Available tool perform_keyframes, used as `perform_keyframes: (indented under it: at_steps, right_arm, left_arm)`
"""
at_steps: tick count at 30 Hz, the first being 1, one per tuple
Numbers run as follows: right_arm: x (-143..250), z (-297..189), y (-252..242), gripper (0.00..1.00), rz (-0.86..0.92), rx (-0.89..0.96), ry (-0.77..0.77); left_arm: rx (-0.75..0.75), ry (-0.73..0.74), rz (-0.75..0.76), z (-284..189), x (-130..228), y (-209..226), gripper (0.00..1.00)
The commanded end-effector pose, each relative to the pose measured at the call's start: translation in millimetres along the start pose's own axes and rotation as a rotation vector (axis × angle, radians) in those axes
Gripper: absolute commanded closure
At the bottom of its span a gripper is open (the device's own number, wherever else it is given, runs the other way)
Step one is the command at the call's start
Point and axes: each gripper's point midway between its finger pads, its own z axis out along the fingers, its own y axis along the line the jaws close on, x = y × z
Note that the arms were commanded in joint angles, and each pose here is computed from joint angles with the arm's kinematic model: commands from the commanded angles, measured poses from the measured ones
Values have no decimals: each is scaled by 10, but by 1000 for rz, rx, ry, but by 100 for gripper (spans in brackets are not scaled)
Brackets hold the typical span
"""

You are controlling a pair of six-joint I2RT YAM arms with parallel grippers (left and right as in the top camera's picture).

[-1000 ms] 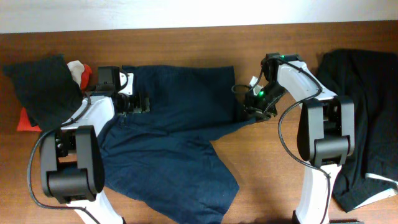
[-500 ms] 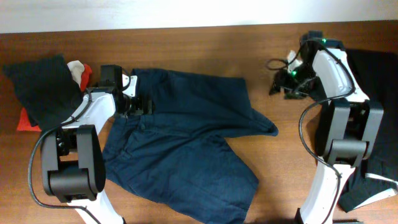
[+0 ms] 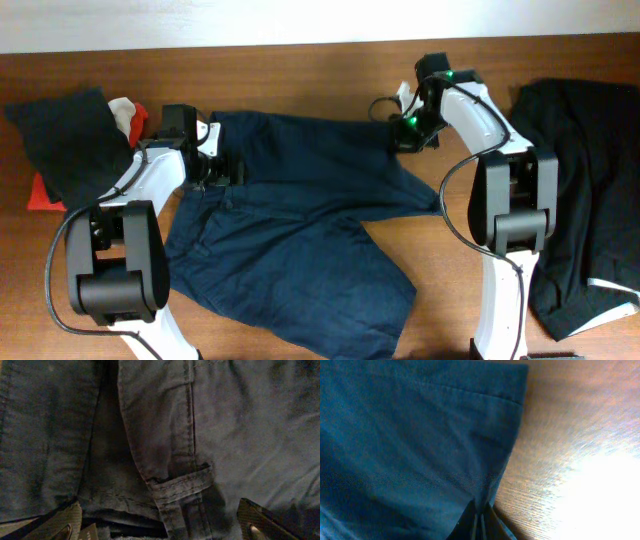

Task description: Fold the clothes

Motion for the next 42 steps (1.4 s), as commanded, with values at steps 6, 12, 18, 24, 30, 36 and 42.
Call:
perform_keyframes:
  at_steps: [6,12,18,24,30,36,42]
  right_arm:
    - [-94,-1014,917,44,-401,128,-101]
    - [-238,-966,166,38,-89,239,-135]
    - [701,-155,-38,46,37,133,207]
    - [974,268,-401,43,64,190,232]
    - [-62,-162,-1154,42,141,215,-182]
    - [-143,-1049,-950,45,174,220,-143]
    - [876,-1241,-821,50,398,223,240]
  left_arm:
    - [-26,139,-56,223,422,140,1]
    - [-18,138,-56,224,421,127,1]
    - [-18,135,-56,225,412,127,1]
    - [-17,99,-47,236,324,129,1]
    - [76,-170,-87,263,-356,-267,1]
    - [128,-251,-81,-104,-749,-524,6]
    - [88,83,-53,-312,103,-392,10]
